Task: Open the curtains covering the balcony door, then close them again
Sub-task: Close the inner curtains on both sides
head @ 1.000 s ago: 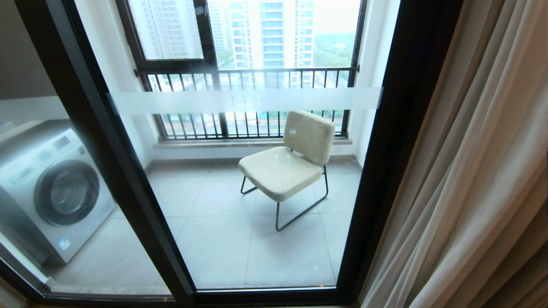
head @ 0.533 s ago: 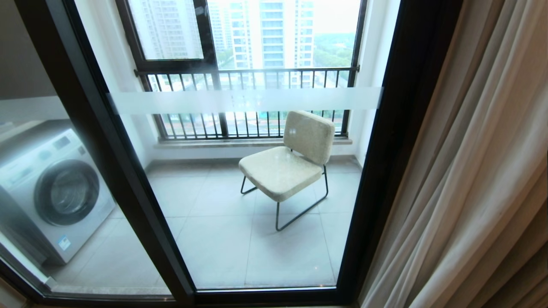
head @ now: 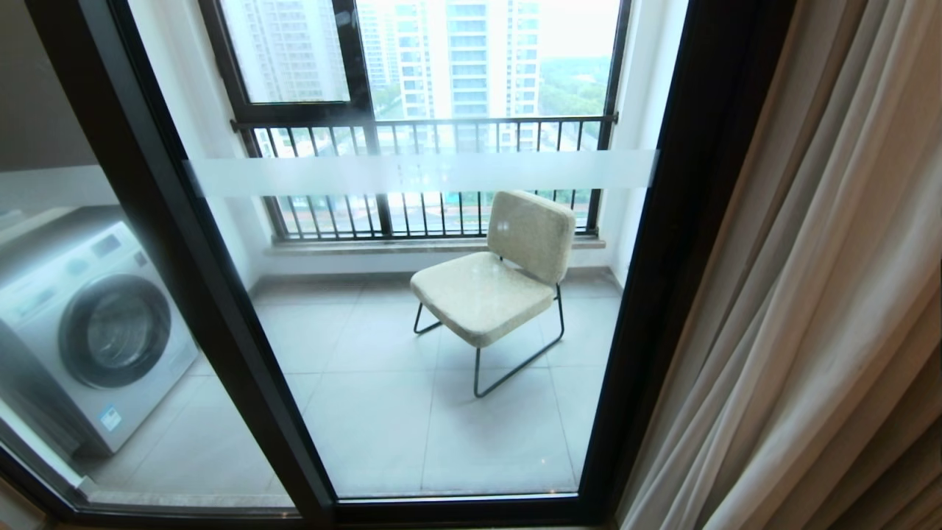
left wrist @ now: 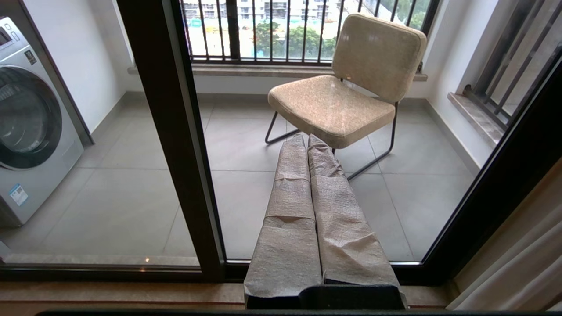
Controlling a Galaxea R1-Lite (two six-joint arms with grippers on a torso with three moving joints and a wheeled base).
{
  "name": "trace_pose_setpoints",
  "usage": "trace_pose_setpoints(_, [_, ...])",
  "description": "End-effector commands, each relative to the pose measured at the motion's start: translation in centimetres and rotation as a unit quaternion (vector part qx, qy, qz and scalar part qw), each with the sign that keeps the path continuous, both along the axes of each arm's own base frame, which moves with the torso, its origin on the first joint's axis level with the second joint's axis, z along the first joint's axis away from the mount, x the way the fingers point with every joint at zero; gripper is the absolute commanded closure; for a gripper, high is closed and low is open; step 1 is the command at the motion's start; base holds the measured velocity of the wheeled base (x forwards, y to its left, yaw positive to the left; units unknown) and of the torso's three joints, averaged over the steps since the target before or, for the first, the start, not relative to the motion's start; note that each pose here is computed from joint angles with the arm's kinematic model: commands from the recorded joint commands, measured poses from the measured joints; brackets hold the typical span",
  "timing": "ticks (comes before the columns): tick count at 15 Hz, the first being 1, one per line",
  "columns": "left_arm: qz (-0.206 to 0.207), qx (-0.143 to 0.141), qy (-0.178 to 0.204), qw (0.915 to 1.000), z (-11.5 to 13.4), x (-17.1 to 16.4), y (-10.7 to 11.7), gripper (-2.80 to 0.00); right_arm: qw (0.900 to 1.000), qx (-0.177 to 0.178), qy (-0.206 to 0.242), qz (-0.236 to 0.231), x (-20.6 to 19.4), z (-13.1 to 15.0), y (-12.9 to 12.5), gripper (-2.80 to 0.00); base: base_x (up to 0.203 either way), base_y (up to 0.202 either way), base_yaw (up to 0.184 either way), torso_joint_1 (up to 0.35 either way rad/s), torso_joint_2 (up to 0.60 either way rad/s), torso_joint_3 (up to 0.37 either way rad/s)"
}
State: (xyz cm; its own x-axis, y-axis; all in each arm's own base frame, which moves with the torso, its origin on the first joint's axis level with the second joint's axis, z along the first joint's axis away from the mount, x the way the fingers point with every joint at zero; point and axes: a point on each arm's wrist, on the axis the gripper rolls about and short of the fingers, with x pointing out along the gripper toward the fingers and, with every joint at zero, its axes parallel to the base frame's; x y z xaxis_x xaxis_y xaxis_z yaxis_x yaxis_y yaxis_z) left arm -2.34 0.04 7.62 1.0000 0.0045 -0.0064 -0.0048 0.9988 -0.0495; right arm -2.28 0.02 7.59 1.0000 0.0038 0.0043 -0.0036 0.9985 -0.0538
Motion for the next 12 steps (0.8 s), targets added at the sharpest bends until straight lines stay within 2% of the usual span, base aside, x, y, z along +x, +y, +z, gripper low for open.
trace_pose_setpoints(1, [0.000, -0.001, 0.000, 1.0000, 0.0, 0.0, 0.0, 0.00, 1.000, -0.003, -0.002, -0.001, 0.0, 0.0, 0.0, 0.00, 0.000, 0.000, 0.000, 0.000, 0.00, 0.000])
trace_pose_setpoints(4, [0.000, 0.000, 0.000, 1.0000, 0.0, 0.0, 0.0, 0.00, 1.000, -0.011, -0.019, 0.006, -0.3, 1.0, 0.0, 0.00, 0.000, 0.000, 0.000, 0.000, 0.00, 0.000])
trace_pose_setpoints(7, [0.000, 0.000, 0.000, 1.0000, 0.0, 0.0, 0.0, 0.00, 0.999, -0.012, -0.039, 0.029, -0.6, 3.4, 0.1, 0.00, 0.000, 0.000, 0.000, 0.000, 0.00, 0.000])
trace_pose_setpoints(12, [0.000, 0.000, 0.000, 1.0000, 0.0, 0.0, 0.0, 0.00, 0.998, -0.013, -0.046, 0.028, 1.8, 9.6, 0.1, 0.00, 0.000, 0.000, 0.000, 0.000, 0.00, 0.000])
